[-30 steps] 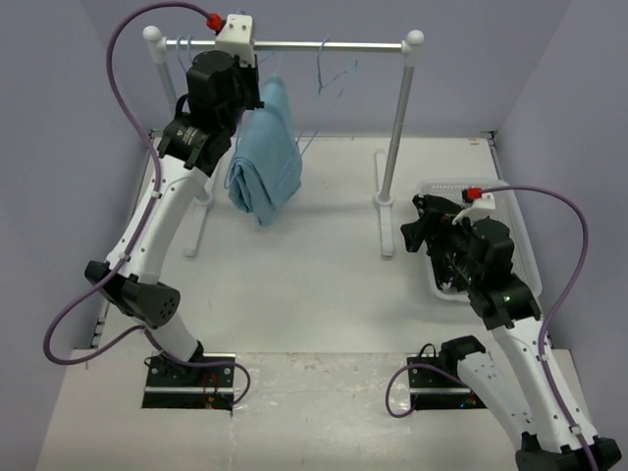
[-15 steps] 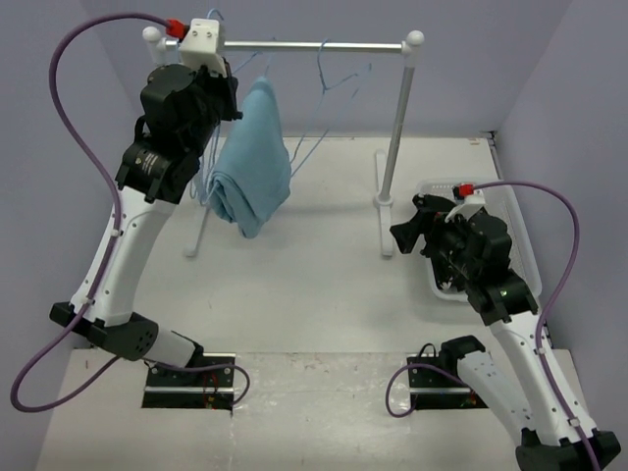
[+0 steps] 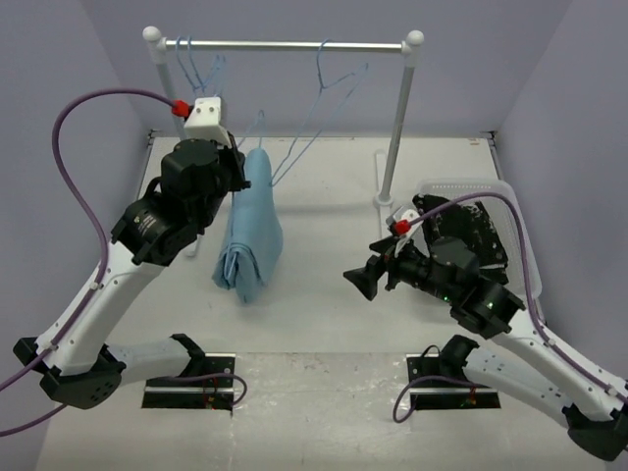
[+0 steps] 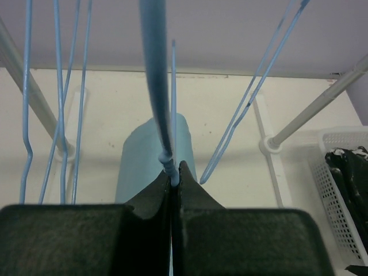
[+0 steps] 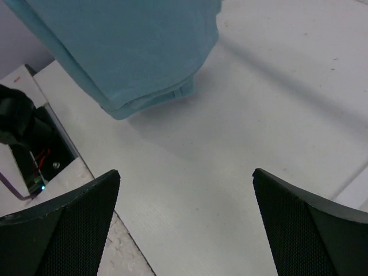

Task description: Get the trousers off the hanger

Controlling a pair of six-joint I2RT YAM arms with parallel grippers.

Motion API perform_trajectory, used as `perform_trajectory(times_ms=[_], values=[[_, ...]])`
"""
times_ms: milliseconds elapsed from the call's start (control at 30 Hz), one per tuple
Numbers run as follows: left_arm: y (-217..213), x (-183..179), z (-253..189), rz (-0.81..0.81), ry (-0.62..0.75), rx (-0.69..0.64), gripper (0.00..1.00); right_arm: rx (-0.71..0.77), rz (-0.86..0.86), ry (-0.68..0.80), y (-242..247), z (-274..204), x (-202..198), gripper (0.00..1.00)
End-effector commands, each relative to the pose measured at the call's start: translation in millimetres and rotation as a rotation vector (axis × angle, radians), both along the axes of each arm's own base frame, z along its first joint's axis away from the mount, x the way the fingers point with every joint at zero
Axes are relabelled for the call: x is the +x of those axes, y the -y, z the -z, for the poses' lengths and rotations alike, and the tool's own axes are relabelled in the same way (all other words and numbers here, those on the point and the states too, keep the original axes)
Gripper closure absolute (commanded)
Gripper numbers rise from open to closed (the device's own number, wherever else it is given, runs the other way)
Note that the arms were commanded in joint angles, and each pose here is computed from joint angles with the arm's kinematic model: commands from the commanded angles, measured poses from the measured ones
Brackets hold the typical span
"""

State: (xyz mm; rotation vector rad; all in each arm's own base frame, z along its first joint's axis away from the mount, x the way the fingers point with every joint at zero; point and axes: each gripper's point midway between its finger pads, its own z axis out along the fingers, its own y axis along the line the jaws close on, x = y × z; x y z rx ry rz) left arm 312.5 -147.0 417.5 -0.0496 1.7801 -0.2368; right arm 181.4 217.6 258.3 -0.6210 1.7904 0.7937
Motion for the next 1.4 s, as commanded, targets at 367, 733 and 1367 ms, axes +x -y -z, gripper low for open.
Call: perform_trajectory(times_ms=[367, 733, 1367], values=[[-10.3, -9.4, -17.0, -0.167, 0.049, -0.318, 1.0, -0.021, -0.179, 0.199, -120.2, -32.8, -27.8, 0.01], [-6.7, -11.9, -19.1, -0.151, 0.05, -0.331, 1.0, -0.043, -0.107, 0.287, -174.9, -41.5, 0.7, 0.01], [-8.4, -24.2, -27.0, -0.082, 0.075, -0.297, 1.0, -0.108, -0.044, 0.48, -204.1, -40.3, 34.8, 0.72]])
